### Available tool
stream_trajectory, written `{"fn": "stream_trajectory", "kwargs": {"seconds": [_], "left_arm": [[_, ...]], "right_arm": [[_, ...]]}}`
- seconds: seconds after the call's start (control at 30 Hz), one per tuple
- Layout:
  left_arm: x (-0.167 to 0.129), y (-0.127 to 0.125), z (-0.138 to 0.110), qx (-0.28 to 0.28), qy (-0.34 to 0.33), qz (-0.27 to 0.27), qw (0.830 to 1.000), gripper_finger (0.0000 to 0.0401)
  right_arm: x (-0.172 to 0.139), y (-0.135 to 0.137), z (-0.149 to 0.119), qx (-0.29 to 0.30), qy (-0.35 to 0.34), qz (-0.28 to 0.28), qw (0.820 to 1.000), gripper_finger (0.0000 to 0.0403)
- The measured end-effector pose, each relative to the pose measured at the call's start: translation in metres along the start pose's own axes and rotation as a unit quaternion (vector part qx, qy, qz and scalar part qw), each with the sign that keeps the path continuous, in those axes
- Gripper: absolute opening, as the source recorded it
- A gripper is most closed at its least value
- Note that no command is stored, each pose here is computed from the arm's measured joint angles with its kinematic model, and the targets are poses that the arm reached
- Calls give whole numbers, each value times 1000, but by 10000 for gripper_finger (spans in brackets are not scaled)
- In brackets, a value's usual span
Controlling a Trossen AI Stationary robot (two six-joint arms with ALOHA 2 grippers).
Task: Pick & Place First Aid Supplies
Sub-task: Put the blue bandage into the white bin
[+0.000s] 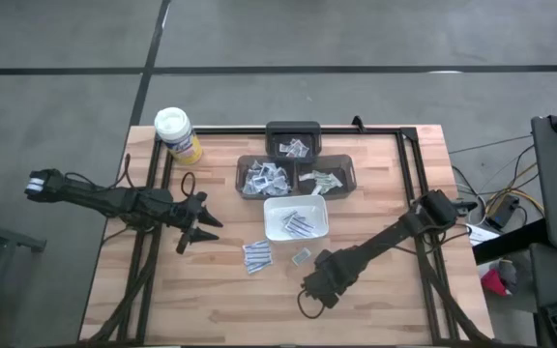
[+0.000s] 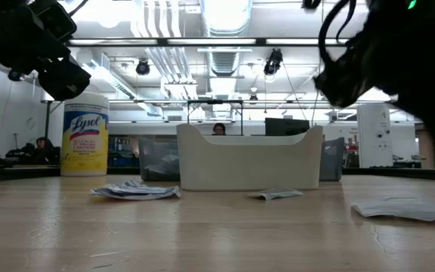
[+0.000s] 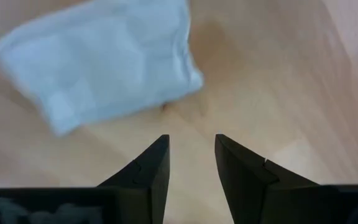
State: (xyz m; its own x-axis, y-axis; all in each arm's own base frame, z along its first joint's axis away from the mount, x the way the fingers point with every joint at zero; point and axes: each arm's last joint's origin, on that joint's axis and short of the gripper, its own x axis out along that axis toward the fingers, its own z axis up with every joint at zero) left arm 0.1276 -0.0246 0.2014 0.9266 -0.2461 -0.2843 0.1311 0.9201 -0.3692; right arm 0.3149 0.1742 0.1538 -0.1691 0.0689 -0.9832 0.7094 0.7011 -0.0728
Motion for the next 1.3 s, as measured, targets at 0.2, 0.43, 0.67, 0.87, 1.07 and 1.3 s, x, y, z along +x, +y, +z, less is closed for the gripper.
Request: {"fn": "stream_trajectory", "kwargs": {"seconds": [0.2, 0.43, 0.67, 0.87, 1.07, 1.3], "left_arm": [[0, 0, 0, 10, 0, 0, 1000, 197], [0, 0, 0, 18, -2, -1, 1000, 197], [0, 0, 0, 18, -2, -1, 1000, 197], [0, 0, 1, 19, -3, -1, 1000, 197], [0, 0, 1, 17, -3, -1, 1000, 197], [0, 0, 1, 16, -3, -1, 1000, 197]], "right_arm": [[-22, -4, -6, 3, -23, 36, 999, 118], [-31, -5, 4, 18, -51, 66, 996, 127], [-19, -1, 17, -10, -54, 57, 997, 136], [-5, 0, 23, -32, -52, 36, 997, 127], [7, -4, 23, -30, -51, 14, 998, 116], [11, -8, 23, -30, -45, 9, 998, 96]]}}
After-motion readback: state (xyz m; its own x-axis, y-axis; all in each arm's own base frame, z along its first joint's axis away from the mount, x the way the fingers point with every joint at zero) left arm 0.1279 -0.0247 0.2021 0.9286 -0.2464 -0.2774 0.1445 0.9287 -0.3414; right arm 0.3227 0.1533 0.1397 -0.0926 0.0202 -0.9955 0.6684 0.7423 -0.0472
